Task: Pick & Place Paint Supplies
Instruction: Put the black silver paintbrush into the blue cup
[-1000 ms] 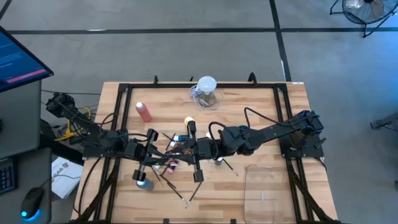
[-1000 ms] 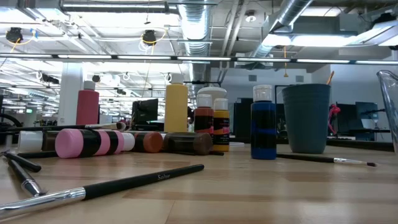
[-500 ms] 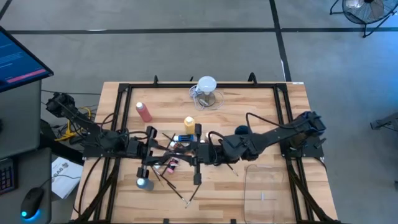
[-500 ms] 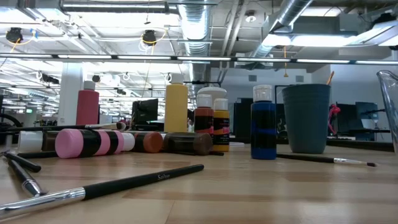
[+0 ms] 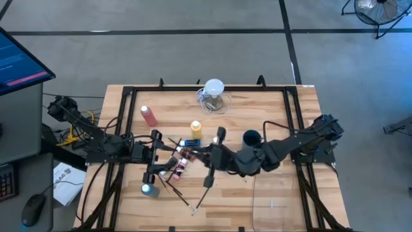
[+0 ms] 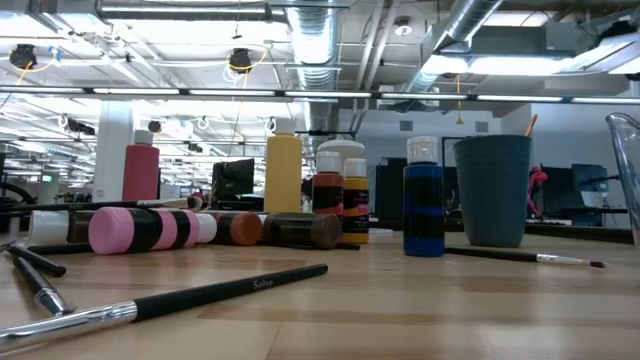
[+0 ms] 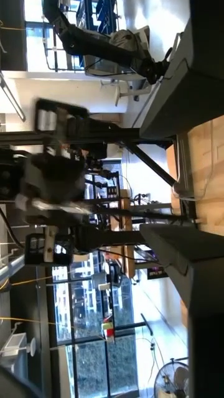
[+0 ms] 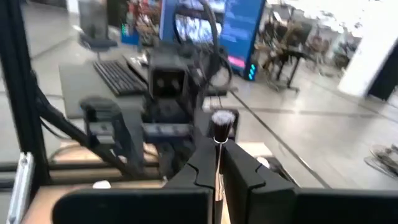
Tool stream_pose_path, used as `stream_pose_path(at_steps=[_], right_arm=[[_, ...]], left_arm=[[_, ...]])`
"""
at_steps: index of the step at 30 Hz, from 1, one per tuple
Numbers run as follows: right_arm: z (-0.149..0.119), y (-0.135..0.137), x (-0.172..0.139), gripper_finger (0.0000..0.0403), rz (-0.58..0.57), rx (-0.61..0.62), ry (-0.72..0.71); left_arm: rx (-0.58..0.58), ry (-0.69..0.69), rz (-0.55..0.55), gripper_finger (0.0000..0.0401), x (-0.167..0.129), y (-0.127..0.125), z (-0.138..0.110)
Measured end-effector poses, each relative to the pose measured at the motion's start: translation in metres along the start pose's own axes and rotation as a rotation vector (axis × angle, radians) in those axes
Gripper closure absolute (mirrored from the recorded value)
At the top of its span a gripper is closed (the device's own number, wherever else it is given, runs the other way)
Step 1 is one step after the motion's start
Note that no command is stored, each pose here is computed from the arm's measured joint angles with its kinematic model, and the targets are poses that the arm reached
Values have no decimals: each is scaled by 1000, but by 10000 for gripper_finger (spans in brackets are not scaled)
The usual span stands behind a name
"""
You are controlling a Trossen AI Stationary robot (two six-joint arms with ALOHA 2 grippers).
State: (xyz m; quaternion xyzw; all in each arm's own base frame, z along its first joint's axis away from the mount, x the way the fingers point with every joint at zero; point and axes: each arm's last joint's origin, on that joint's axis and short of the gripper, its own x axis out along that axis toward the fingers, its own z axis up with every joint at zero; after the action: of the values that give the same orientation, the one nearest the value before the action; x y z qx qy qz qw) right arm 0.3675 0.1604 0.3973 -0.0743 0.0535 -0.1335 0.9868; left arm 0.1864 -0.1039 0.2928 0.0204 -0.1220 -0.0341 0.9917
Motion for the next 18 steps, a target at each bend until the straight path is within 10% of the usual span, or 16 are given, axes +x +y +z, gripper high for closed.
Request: stream_pose_path(at_steps=[18], right_arm=[[-38,-2,-17,403,-162,-85,235]], left_arm=[[1,0,-2,187,0,0,0]])
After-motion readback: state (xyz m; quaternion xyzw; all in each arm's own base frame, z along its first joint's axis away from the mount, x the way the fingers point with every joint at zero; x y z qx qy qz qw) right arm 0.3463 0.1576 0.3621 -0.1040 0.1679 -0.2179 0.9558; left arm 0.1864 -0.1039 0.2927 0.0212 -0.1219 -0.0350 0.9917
